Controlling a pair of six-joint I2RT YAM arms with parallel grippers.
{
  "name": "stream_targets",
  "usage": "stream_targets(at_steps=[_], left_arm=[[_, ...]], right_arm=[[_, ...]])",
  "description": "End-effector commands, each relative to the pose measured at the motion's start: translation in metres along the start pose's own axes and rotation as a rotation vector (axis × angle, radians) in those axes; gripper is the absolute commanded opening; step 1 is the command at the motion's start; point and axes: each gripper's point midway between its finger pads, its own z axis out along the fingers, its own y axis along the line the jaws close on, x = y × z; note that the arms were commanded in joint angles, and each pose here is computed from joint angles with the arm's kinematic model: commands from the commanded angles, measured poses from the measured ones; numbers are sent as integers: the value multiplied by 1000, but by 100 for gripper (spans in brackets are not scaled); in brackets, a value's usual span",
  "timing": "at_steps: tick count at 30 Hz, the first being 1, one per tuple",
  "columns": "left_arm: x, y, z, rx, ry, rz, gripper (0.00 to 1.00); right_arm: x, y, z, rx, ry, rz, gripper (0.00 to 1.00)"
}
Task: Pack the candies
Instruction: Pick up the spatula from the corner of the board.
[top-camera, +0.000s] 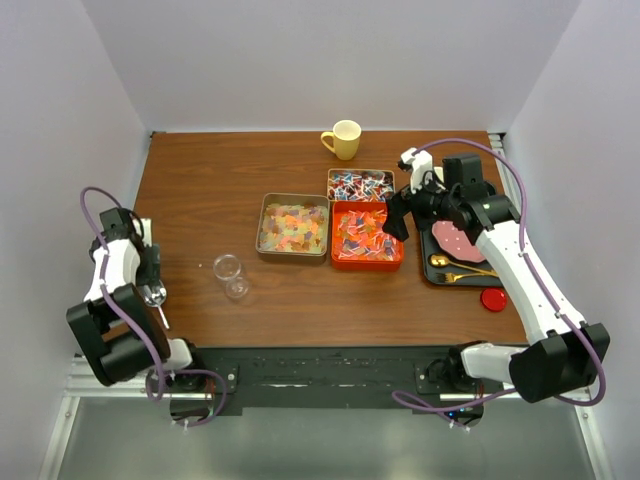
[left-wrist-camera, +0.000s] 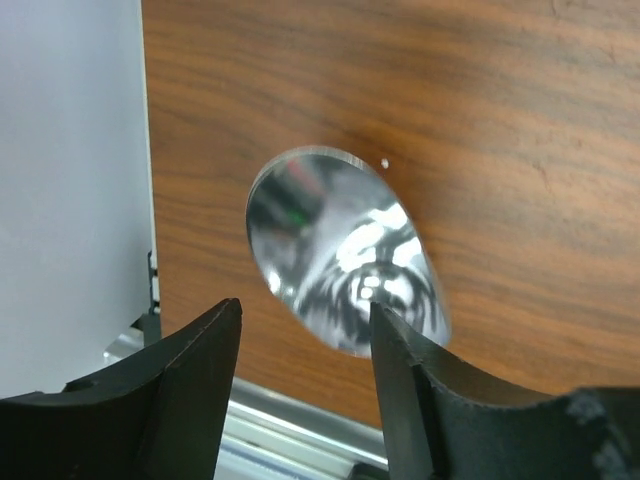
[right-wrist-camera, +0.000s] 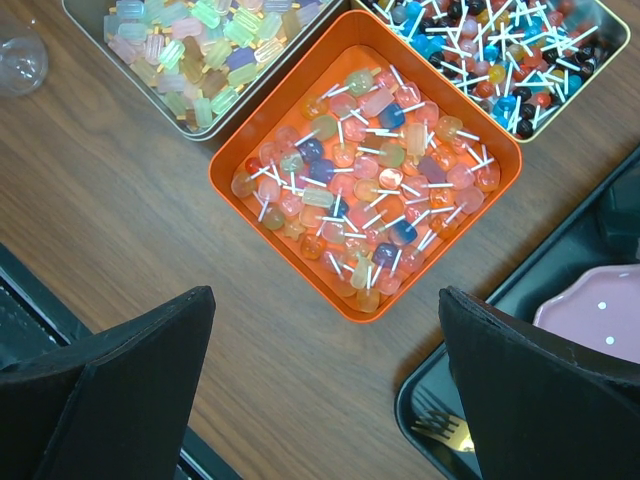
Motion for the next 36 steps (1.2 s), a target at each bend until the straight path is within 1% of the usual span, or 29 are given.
stream_targets(at_steps=[1,3,4,6,7,8,9,11,12,15,17,18,19,20,21,22,24,25,26,27,28,29,30,31,32,33,34,35,36], left_arm=[[-10,1,16,0,-18,-2,56],[-8,-2,21,12,-8,7,51],[-8,-4,23,20,-5,11,45],[-7,-5,25,29,3,16,38],[-6,-7,26,39,8,18,29],[-5,-8,27,41,12,19,26],[-4,-8,27,41,16,17,17],[-1,-10,29,50,30,21,7],[0,-9,29,47,38,24,0],[3,-12,31,60,62,27,0],[-6,-9,26,63,43,27,0],[-6,-12,20,90,55,27,0],[-27,-6,7,90,10,-8,0],[-37,-6,-3,108,-11,-22,0],[-42,-14,-15,164,-13,-33,0],[-73,-4,-38,160,-94,-75,0],[-98,-10,-67,219,-154,-96,0],[-129,-2,-93,219,-240,-130,0],[-143,-5,-107,238,-276,-137,0],[-153,-11,-121,282,-309,-145,0],[-173,-9,-143,302,-374,-182,0],[-181,-15,-153,343,-404,-186,0],[-192,-29,-168,442,-460,-185,0],[-198,-36,-181,504,-495,-215,0],[-209,-44,-193,562,-558,-212,0],[-213,-60,-207,672,-582,-232,0],[-215,-68,-213,704,-604,-244,0],[-226,-81,-227,739,-664,-218,0],[-231,-93,-236,779,-678,-221,0]], right_arm=[[-15,5,-9,-4,-38,-9,97],[-15,4,-10,3,-36,-12,97],[-15,4,-10,3,-35,-12,97],[-15,3,-10,6,-34,-13,97],[-15,3,-9,7,-31,-12,97],[-15,2,-9,7,-31,-12,97],[-14,3,-9,5,-29,-9,97],[-14,2,-8,5,-29,-7,97],[-14,2,-7,6,-29,-5,97],[-13,1,-5,7,-27,-4,97],[-15,1,-5,8,-30,-5,97],[-15,0,-6,11,-32,-10,97],[-16,0,-6,10,-34,-15,97],[-20,0,-8,13,-43,-29,97],[-22,-1,-8,15,-51,-36,97],[-28,-2,-9,20,-72,-51,97],[-37,-5,-11,55,-108,-86,97],[-49,-8,-13,85,-150,-119,97],[-53,-16,-15,151,-163,-159,97],[-60,-10,-15,161,-186,-201,97],[-72,-11,-16,189,-227,-239,97],[-76,-13,-16,218,-240,-274,97],[-83,-15,-20,259,-259,-288,97],[-93,-18,-22,281,-297,-299,97],[-100,-17,-25,288,-321,-304,96],[-105,-14,-25,273,-338,-315,96],[-112,-10,-26,262,-358,-326,96],[-121,-6,-30,253,-382,-343,95],[-126,6,-26,208,-395,-365,94]])
